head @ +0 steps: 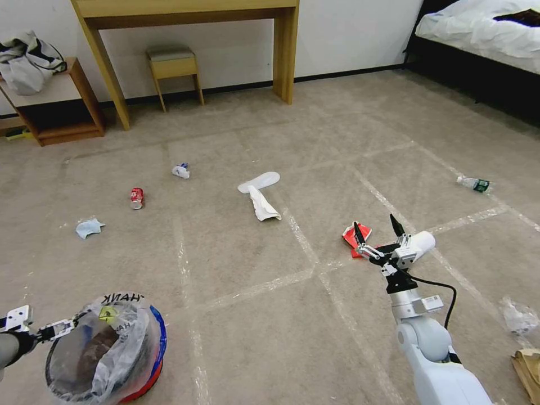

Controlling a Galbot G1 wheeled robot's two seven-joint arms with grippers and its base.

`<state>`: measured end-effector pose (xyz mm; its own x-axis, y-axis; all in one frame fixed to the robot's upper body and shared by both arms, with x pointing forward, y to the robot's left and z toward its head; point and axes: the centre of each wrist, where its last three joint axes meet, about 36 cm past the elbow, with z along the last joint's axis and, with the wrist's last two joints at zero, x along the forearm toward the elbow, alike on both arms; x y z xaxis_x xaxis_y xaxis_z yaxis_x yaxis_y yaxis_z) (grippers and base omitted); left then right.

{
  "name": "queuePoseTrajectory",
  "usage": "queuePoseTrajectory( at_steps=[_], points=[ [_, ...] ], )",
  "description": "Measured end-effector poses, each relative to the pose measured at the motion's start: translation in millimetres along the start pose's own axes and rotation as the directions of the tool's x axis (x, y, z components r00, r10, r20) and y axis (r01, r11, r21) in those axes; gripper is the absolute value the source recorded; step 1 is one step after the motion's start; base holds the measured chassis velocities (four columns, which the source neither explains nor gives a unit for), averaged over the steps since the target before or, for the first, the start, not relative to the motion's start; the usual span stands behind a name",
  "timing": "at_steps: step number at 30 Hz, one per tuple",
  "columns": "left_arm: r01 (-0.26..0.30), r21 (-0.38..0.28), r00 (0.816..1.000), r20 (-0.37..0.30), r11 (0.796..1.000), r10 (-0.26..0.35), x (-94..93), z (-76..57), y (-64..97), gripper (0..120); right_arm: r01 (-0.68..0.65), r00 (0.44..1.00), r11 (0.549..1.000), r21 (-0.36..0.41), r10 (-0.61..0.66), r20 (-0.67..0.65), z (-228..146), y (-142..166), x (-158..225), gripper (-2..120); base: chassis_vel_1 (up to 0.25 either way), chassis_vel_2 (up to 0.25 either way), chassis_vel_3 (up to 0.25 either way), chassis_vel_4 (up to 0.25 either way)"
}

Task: Pick up the trash bin and place the garbage on the floor into it.

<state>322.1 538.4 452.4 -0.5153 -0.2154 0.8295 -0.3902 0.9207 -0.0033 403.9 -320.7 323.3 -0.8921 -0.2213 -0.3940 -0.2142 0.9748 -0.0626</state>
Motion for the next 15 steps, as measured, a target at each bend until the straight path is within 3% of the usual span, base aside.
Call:
queuePoseTrajectory(
  at_steps=[6, 10, 15],
  points=[
    [0.022, -0.016, 1.000, -0.002, 1.000, -0.022, -2.3, 2.4, 4.0, 100, 0.001, 1.000, 1.000, 0.002, -0.001, -0.002, 0.9, -0.2, 2.7, 100, 0.000, 0.000, 0.000, 0.000],
    [0.018, -0.022, 1.000, -0.002, 1.000, -0.019, -1.3, 4.1, 2.2, 100, 0.000, 1.000, 1.000, 0.004, 0.000, 0.000, 1.2, -1.0, 3.0, 100, 0.000, 0.000, 0.000, 0.000],
    [-0.014, -0.013, 1.000, -0.009, 1.000, 0.014, -4.0, 16.0, -7.3, 100, 0.000, 1.000, 1.000, 0.004, 0.000, 0.004, 0.3, -1.2, 2.7, 100, 0.000, 0.000, 0.000, 0.000]
  ],
)
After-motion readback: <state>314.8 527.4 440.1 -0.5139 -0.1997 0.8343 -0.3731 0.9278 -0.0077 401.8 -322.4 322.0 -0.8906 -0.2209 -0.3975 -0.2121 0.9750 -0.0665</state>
